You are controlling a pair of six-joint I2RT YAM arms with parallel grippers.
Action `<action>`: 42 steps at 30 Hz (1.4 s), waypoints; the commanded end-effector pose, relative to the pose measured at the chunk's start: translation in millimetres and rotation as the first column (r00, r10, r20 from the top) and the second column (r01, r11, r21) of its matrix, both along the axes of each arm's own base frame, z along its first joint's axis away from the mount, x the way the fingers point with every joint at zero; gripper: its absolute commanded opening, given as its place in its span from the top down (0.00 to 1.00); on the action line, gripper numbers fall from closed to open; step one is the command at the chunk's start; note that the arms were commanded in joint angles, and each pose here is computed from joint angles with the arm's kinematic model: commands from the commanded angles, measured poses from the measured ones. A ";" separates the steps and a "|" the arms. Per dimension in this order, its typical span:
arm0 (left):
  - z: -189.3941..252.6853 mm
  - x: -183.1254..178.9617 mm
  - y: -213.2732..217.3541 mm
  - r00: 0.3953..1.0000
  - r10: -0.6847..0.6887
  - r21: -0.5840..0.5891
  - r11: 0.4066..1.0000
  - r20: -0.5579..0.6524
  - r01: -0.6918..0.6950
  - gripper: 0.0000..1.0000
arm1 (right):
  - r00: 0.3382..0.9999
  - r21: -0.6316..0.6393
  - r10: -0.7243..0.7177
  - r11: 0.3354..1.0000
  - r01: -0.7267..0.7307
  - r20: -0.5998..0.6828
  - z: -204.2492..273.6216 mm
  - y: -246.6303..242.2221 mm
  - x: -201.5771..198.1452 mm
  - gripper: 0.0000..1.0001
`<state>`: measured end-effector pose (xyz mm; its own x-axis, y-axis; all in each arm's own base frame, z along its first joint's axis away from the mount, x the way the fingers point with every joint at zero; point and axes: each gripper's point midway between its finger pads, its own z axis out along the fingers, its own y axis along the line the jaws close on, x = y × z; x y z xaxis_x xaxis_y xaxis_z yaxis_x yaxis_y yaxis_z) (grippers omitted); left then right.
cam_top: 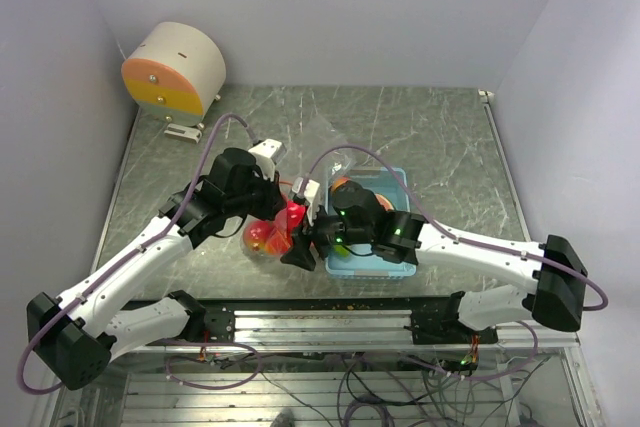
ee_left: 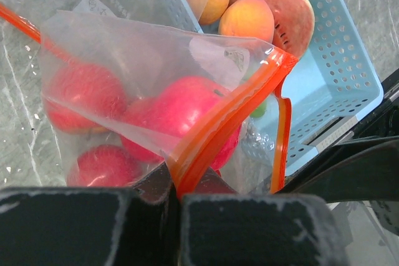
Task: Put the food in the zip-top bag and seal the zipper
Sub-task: Zip the zipper food storage bag at the center of the board.
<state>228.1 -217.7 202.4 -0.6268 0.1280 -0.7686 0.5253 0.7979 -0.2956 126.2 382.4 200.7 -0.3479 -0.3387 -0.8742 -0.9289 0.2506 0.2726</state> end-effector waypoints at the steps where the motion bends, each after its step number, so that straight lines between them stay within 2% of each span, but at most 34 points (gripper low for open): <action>1: 29.9 7.6 -11.2 0.996 -0.026 -0.067 0.997 0.083 0.031 0.93 | 0.999 0.049 -0.035 0.998 0.035 -0.001 11.3 15.0 8.4 0.37; 3: 29.2 8.0 -11.6 0.996 -0.024 -0.068 0.997 0.082 0.030 0.93 | 0.998 0.038 -0.056 0.998 0.056 -0.016 7.0 18.0 12.1 0.44; 8: 25.5 9.0 -14.1 0.997 -0.024 -0.077 0.997 0.077 0.030 0.93 | 0.989 0.028 -0.144 0.989 0.145 -0.040 -0.4 19.7 24.7 0.72; 12: 23.5 12.4 -12.3 0.997 -0.008 -0.066 0.998 0.078 0.013 0.93 | 0.976 0.053 -0.212 0.975 0.215 -0.048 5.7 16.0 32.9 0.98; 15: 26.7 14.6 -6.8 0.995 0.017 -0.053 0.998 0.093 -0.012 0.93 | 0.964 0.082 -0.259 0.961 0.263 -0.051 12.7 13.0 39.4 1.00; 16: 28.5 15.1 -3.6 0.994 0.030 -0.049 0.998 0.101 -0.026 0.89 | 0.961 0.092 -0.272 0.957 0.276 -0.056 14.8 12.6 41.1 1.00; 17: 31.2 15.5 0.7 0.993 0.047 -0.042 0.998 0.110 -0.043 0.83 | 0.957 0.103 -0.285 0.951 0.290 -0.063 18.0 12.4 43.2 1.00; 18: 35.4 14.9 5.5 0.991 0.063 -0.038 0.998 0.120 -0.059 0.67 | 0.952 0.109 -0.299 0.946 0.306 -0.071 19.4 12.0 45.6 1.00; 20: 43.2 12.7 16.7 0.985 0.093 -0.025 0.996 0.144 -0.090 0.44 | 0.942 0.122 -0.326 0.935 0.334 -0.085 22.6 11.3 50.6 1.00; 22: 58.1 6.7 31.1 0.975 0.126 -0.029 0.992 0.184 -0.123 0.09 | 0.928 0.130 -0.356 0.921 0.368 -0.108 24.2 9.6 56.7 1.00; 23: 64.8 3.1 38.6 0.969 0.143 -0.033 0.990 0.202 -0.140 0.01 | 0.922 0.135 -0.369 0.914 0.383 -0.119 25.0 8.9 60.1 1.00; 26: 85.6 -12.1 59.4 0.947 0.176 -0.067 0.984 0.269 -0.164 0.00 | 0.889 0.147 -0.428 0.880 0.451 -0.163 27.6 5.6 74.0 1.00; 30: 103.6 -34.1 72.9 0.922 0.170 -0.139 0.982 0.349 -0.129 0.00 | 0.833 0.167 -0.498 0.824 0.541 -0.241 33.7 3.1 100.5 1.00; 31: 105.8 -38.3 76.0 0.917 0.170 -0.148 0.981 0.361 -0.124 0.03 | 0.819 0.170 -0.513 0.810 0.561 -0.257 35.9 2.7 107.9 1.00; 34: 105.9 -47.6 81.1 0.904 0.152 -0.155 0.983 0.399 -0.097 0.19 | 0.794 0.192 -0.527 0.783 0.592 -0.303 46.2 8.5 127.7 1.00; 35: 105.4 -47.9 82.0 0.901 0.150 -0.154 0.984 0.407 -0.095 0.33 | 0.796 0.197 -0.517 0.785 0.588 -0.316 48.8 13.1 131.3 1.00; 36: 104.0 -47.4 82.4 0.898 0.148 -0.148 0.985 0.414 -0.094 0.41 | 0.797 0.201 -0.508 0.787 0.584 -0.328 51.9 17.7 134.2 1.00; 37: 101.2 -45.6 82.5 0.898 0.146 -0.136 0.986 0.415 -0.097 0.45 | 0.797 0.203 -0.500 0.788 0.581 -0.339 53.8 22.4 137.2 1.00; 42: 81.7 -28.9 76.1 0.908 0.098 -0.027 0.995 0.408 -0.096 0.50 | 0.794 0.214 -0.478 0.789 0.576 -0.375 64.4 41.3 146.6 1.00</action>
